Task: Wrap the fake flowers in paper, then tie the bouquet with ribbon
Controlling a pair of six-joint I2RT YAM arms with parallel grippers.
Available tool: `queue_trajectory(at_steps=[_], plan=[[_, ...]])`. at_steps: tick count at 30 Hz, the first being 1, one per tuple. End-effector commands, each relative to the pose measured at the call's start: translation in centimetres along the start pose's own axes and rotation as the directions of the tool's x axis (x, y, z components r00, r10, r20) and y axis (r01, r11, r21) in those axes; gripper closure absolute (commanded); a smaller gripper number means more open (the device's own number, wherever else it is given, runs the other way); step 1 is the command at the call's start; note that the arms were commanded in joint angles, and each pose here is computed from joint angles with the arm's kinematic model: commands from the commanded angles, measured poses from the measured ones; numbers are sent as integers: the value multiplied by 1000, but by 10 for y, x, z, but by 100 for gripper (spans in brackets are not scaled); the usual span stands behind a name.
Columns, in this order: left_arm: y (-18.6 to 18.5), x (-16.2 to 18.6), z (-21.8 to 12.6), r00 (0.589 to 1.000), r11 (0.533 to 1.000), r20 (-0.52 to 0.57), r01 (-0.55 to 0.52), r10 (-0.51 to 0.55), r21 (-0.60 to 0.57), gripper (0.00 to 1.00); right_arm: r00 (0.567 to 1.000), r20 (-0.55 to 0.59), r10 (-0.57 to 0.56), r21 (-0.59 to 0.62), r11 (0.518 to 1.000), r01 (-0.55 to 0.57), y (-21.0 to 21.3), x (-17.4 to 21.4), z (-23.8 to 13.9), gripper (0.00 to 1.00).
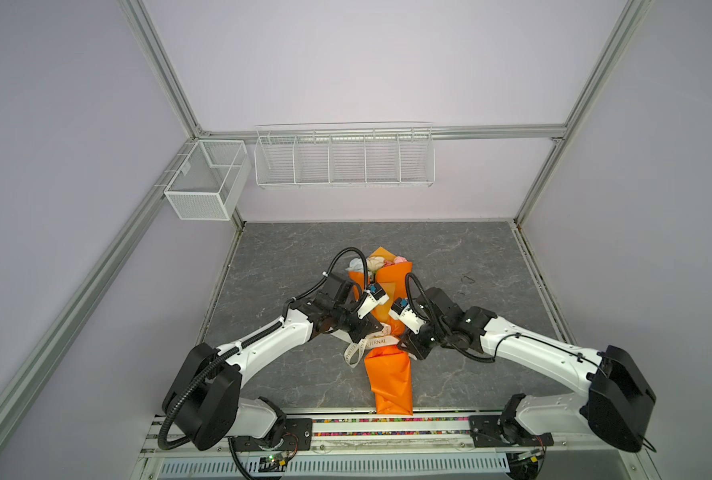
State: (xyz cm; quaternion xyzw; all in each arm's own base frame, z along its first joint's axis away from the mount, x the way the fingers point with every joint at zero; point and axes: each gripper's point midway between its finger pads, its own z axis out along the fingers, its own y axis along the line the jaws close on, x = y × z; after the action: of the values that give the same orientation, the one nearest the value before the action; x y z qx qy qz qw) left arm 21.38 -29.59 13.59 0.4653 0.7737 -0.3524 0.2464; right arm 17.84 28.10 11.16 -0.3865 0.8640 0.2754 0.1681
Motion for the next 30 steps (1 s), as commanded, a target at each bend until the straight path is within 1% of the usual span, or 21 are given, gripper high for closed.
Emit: queue_trajectory(at_steps=[1,2,3,6,9,11,14,17,20,24,25,27,30], plan=[[-4,-11,-8,1000,1000,23,-11,11,9,100,999,-35,17,-14,1000,-17,5,5,-2,89],[-4,-12,-8,1000,1000,24,-11,11,8,100,1000,-9,27,-7,1000,-27,6,-8,-7,89],[-5,-12,-9,1000,1000,26,-11,10,11,100,999,-3,48,-7,999,-48,6,-12,-7,89],[-6,-15,-11,999,1000,37,-12,11,12,100,988,-3,153,-47,987,-152,14,-25,-6,88],[-8,-17,-14,999,1000,47,-9,9,14,100,961,-55,270,-91,957,-274,21,-30,3,88],[-10,-20,-16,998,1000,55,-10,9,16,100,931,-80,356,-99,926,-363,21,-30,13,89],[-11,-20,-18,998,1000,56,0,-1,13,100,890,-58,451,-130,881,-455,21,-35,22,91],[-12,-19,-19,999,1000,50,11,-12,16,100,857,-1,515,-163,845,-509,21,-45,22,91],[-13,-20,-19,998,1000,53,15,-16,24,100,823,65,564,-159,820,-550,14,-57,23,90],[-13,-25,-21,998,1000,64,14,-15,19,100,784,76,616,-228,776,-588,15,-69,35,90],[-12,-27,-22,997,1000,71,15,-16,14,100,767,77,636,-223,761,-609,12,-69,40,90],[-10,-31,-22,996,1000,85,13,-13,2,100,735,115,668,-202,740,-641,3,-64,47,90],[-7,-35,-22,995,1000,97,12,-11,-10,100,706,202,679,-221,734,-642,-9,-72,50,90]])
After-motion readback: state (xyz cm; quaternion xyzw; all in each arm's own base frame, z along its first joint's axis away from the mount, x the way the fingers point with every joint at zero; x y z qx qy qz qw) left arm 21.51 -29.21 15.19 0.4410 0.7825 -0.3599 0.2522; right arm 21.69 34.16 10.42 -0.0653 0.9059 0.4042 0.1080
